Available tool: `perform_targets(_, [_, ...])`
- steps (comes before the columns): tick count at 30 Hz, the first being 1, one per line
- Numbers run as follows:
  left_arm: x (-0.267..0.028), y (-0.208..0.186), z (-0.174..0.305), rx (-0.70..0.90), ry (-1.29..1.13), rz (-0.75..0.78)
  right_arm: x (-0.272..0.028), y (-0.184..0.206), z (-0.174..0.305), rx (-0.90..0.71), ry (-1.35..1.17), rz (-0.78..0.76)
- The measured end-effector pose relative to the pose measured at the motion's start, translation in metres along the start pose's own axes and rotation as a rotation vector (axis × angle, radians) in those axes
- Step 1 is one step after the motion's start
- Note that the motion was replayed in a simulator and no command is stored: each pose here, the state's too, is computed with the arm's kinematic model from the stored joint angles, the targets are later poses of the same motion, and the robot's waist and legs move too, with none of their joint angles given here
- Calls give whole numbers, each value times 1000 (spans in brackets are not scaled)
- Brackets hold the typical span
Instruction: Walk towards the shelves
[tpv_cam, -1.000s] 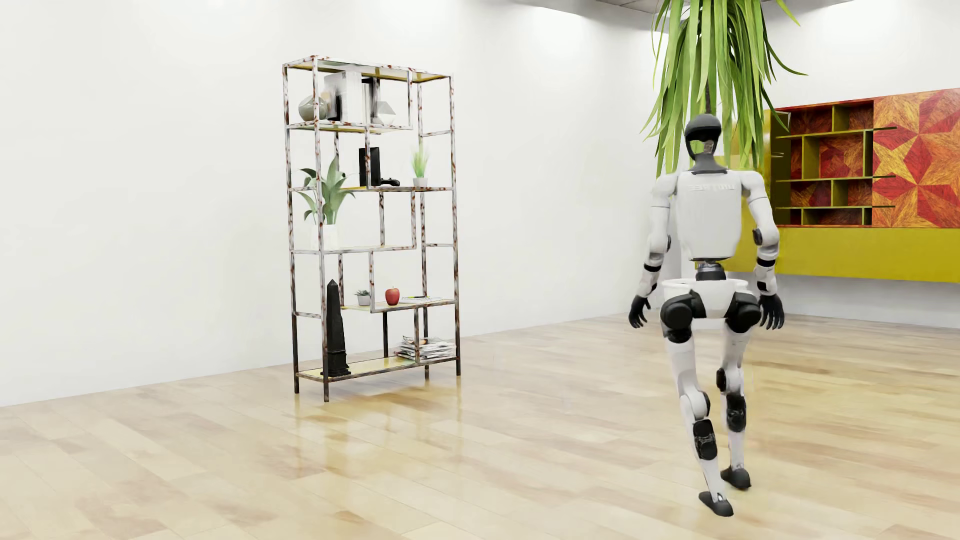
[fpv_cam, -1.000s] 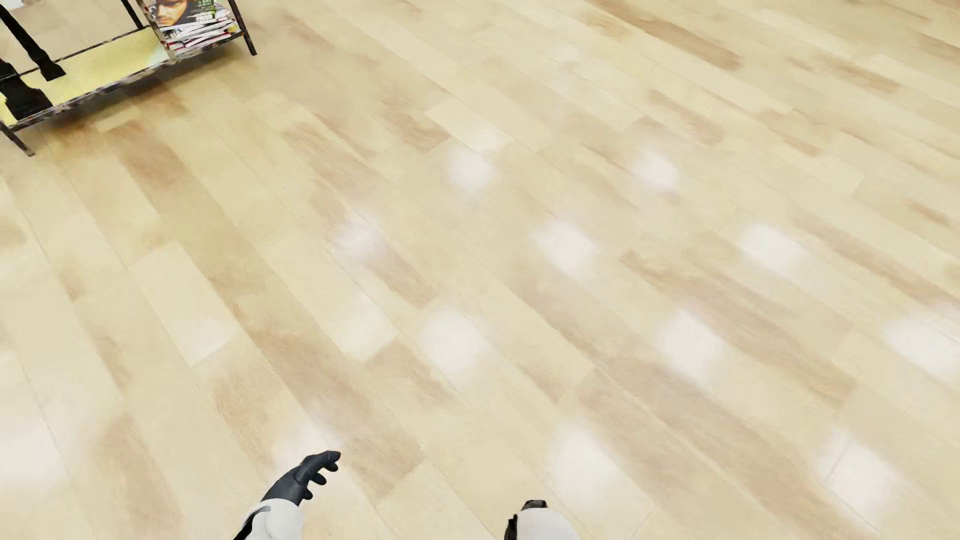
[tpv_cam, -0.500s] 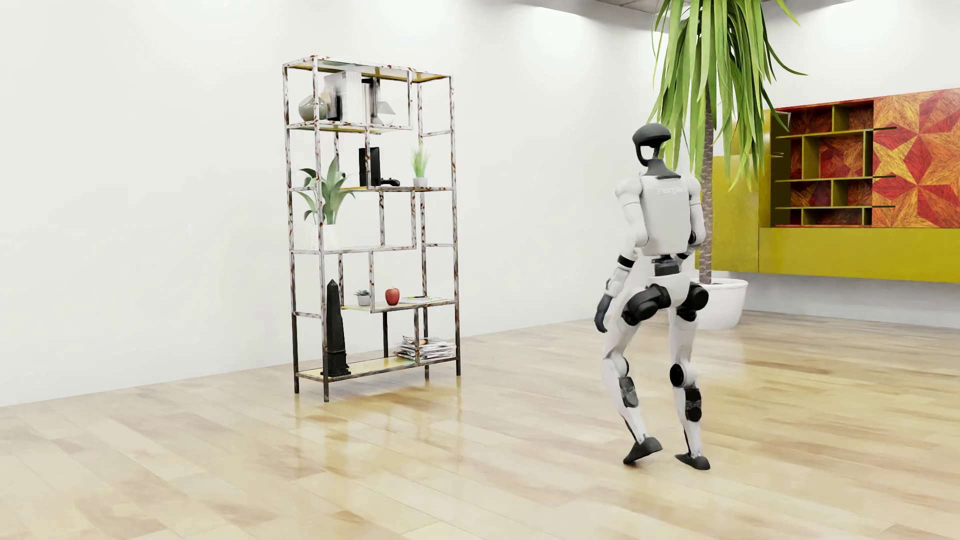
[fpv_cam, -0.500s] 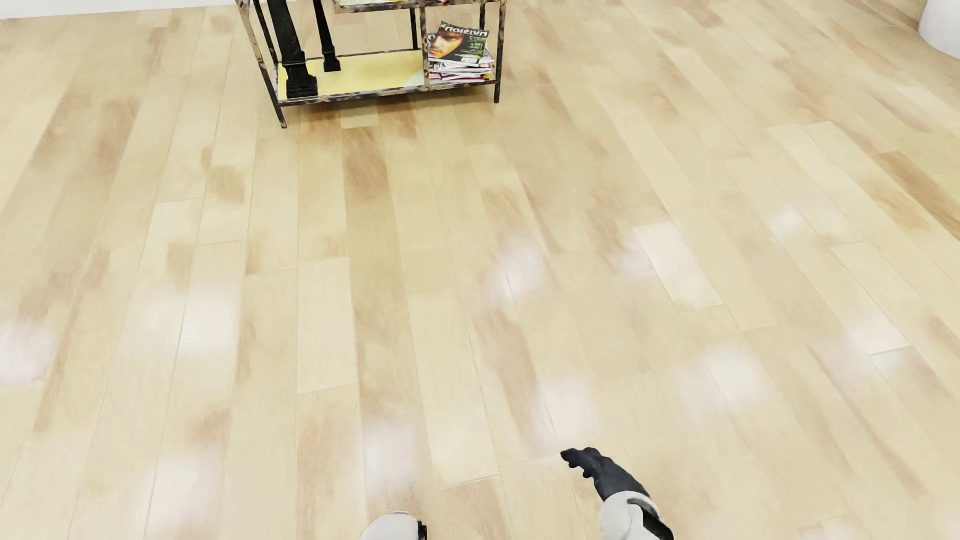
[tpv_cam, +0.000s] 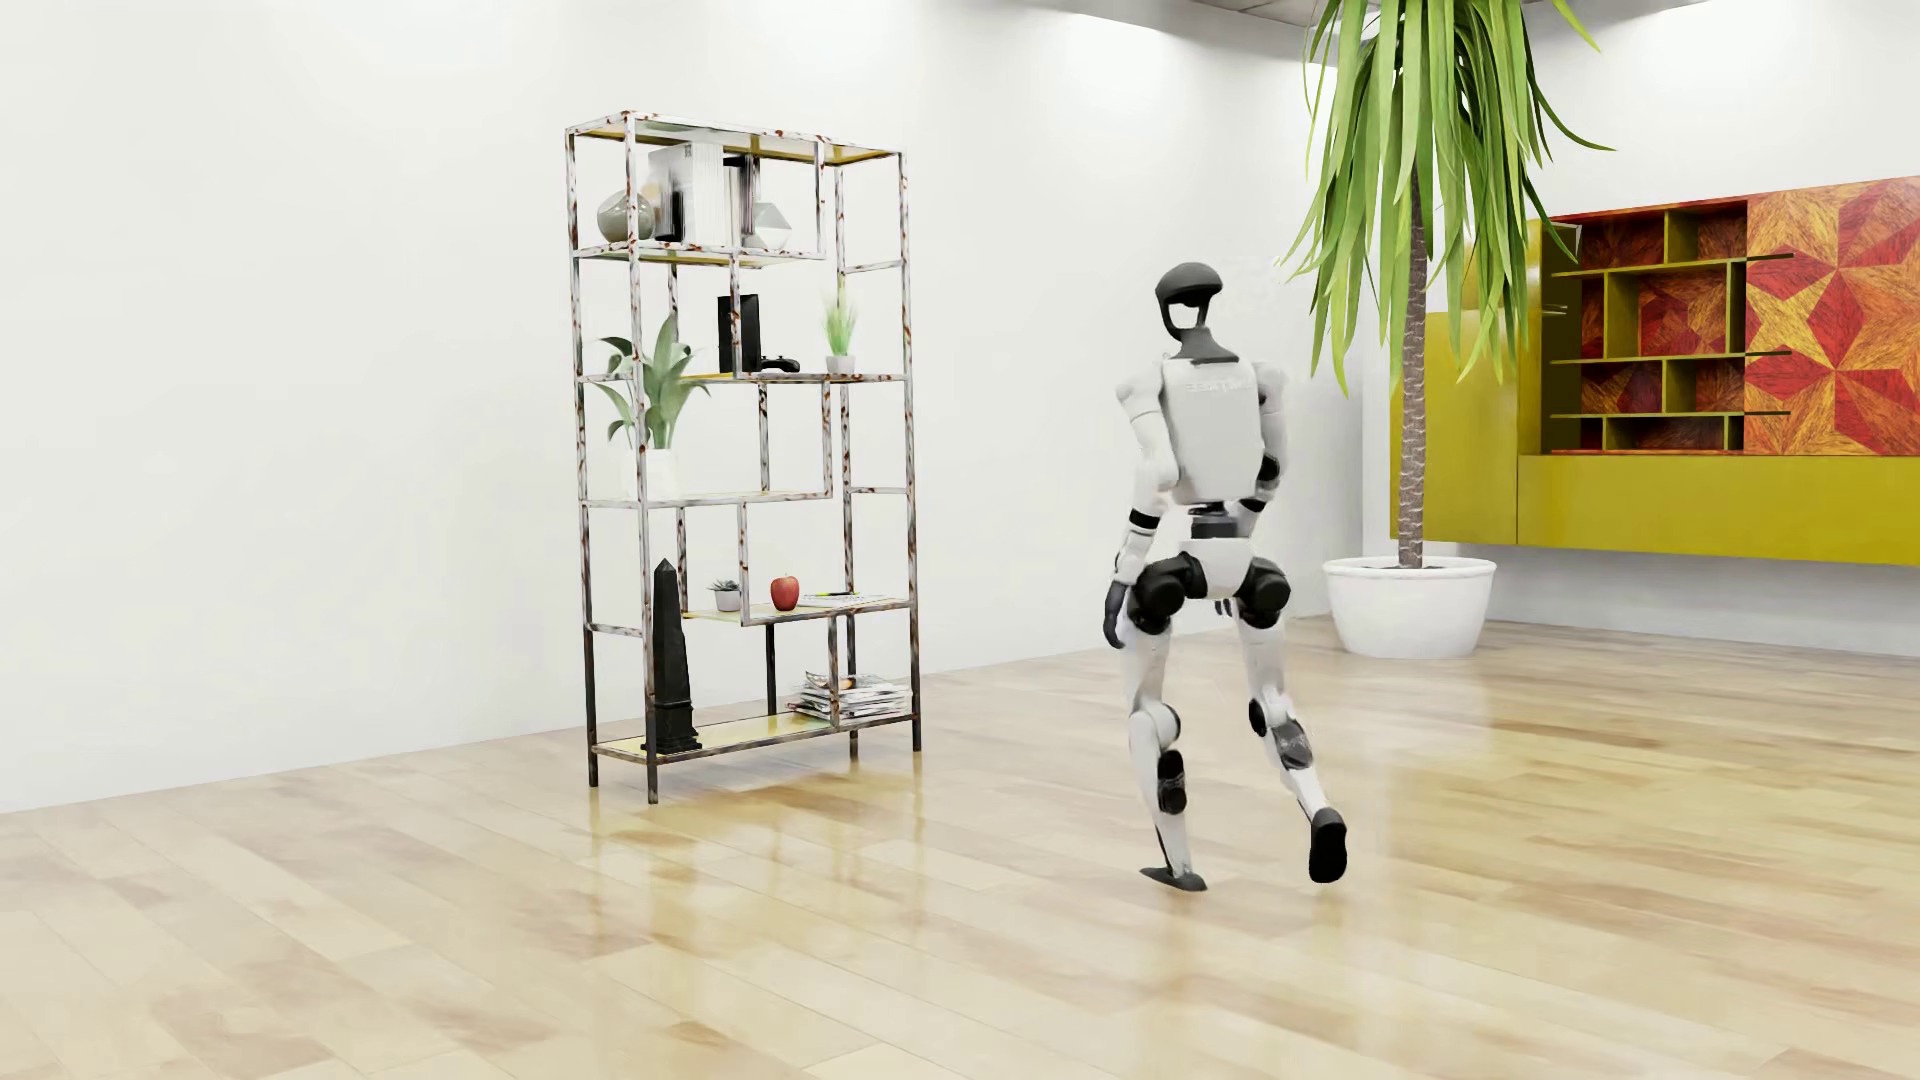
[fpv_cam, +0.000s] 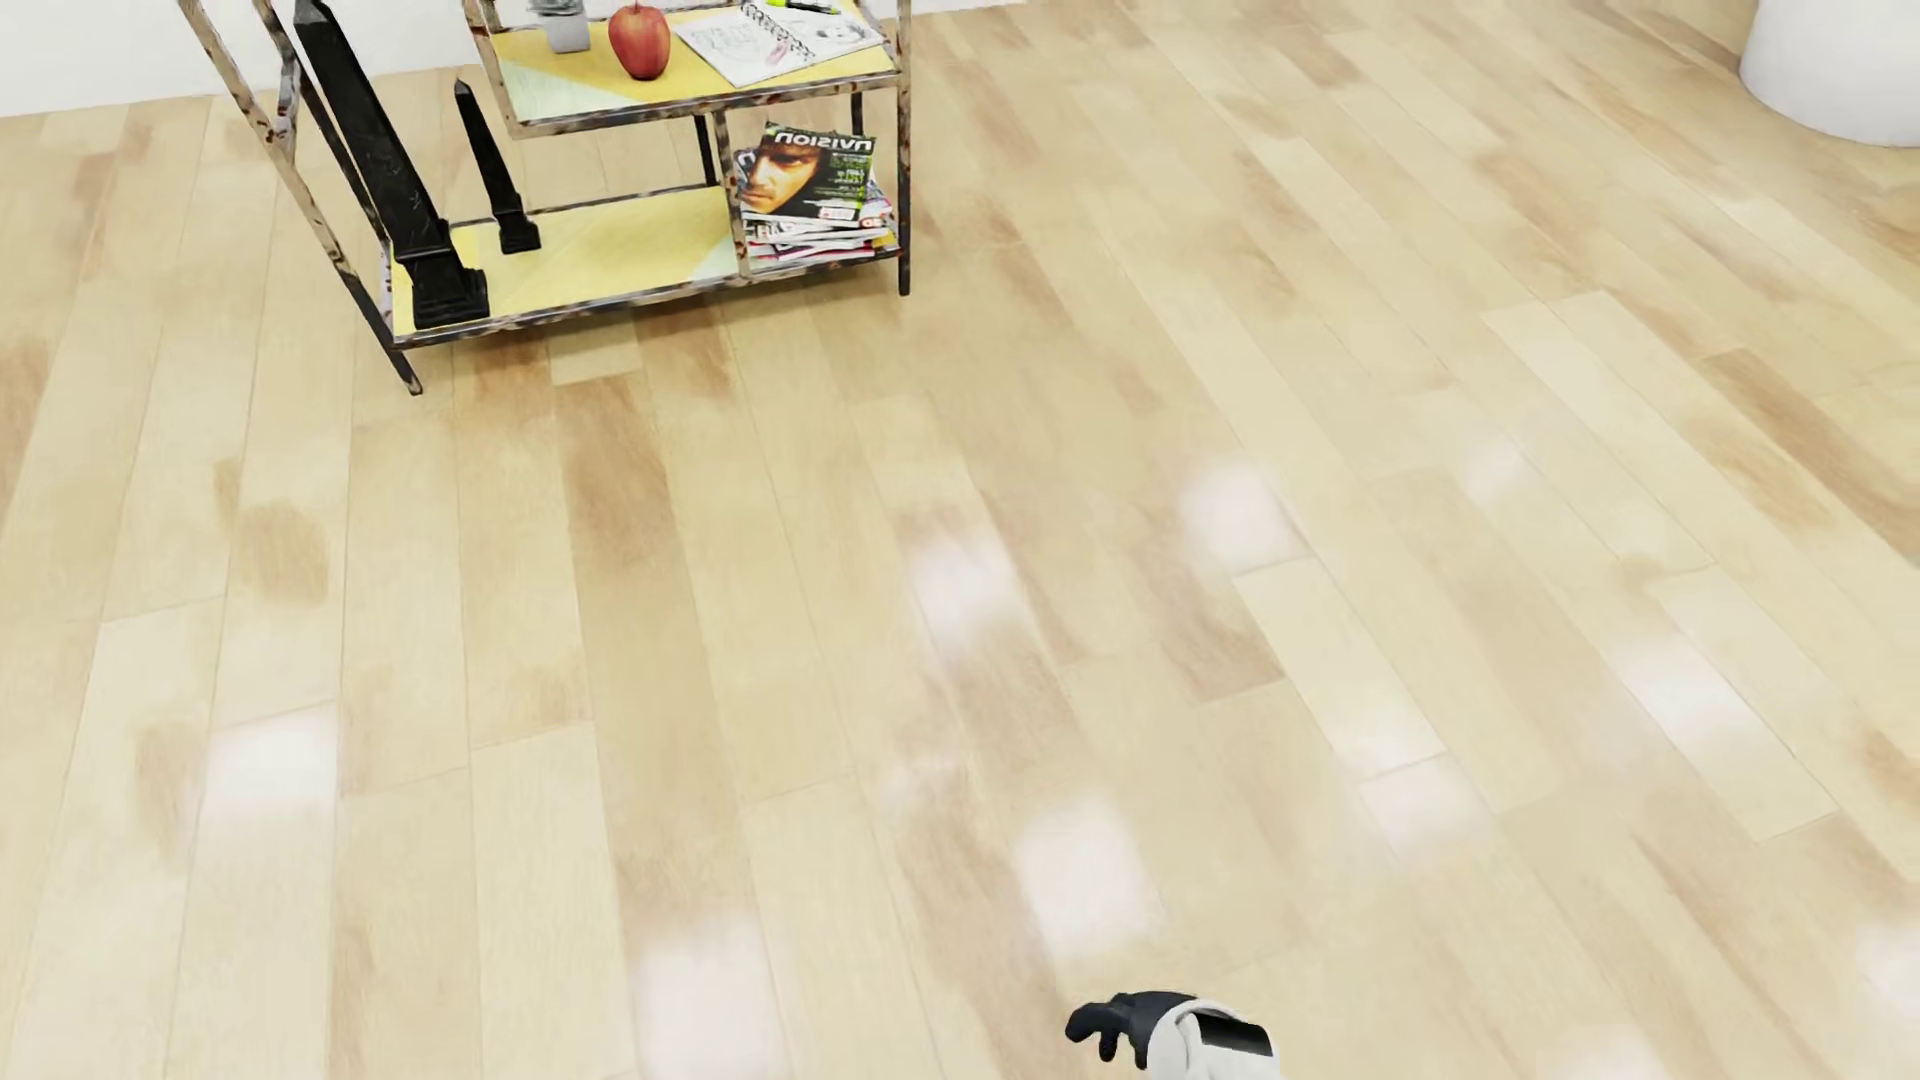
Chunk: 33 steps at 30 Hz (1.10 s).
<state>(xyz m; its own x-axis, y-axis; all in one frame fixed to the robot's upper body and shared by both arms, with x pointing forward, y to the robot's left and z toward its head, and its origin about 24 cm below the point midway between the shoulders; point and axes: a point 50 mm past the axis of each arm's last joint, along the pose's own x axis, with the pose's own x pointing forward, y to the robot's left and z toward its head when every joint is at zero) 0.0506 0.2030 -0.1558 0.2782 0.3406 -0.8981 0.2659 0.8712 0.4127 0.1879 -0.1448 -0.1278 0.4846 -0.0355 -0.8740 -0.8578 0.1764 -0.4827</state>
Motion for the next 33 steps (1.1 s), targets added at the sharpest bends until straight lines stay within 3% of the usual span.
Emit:
perform_targets(4, [13, 59, 64, 111, -147, 179, -16, 57, -66, 252, 153, 3])
perform_targets(9, [-10, 99, 155, 138, -505, 332, -47, 125, -120, 419, 427, 127])
perform_targets(11, [-19, 103, 169, 85, -586, 359, -55, 151, -117, 469, 469, 237])
perform_targets(14, [-15, 82, 146, 21, -545, 310, -51, 159, -99, 452, 447, 350])
perform_targets(16, [-6, 62, 130, 231, -479, 154, -41, 145, -78, 449, 344, 320])
perform_targets(18, [5, 52, 100, 319, -325, 41, -28, 115, -62, 519, 303, 148])
perform_targets(22, [15, 35, 12, 159, 36, 5, -5, 37, -18, 414, 127, -79])
perform_targets(26, [2, 20, -50, 5, 192, -11, -8, -39, 32, 287, -146, -292])
perform_targets(28, [-2, 4, -56, 28, 214, -49, -12, -55, 32, 314, -168, -371])
perform_targets(30, [-1, -5, -43, 149, 162, -132, -14, -55, 29, 393, -152, -402])
perform_targets(33, [4, 10, -11, 241, 14, -78, -8, -36, 28, 261, -144, -278])
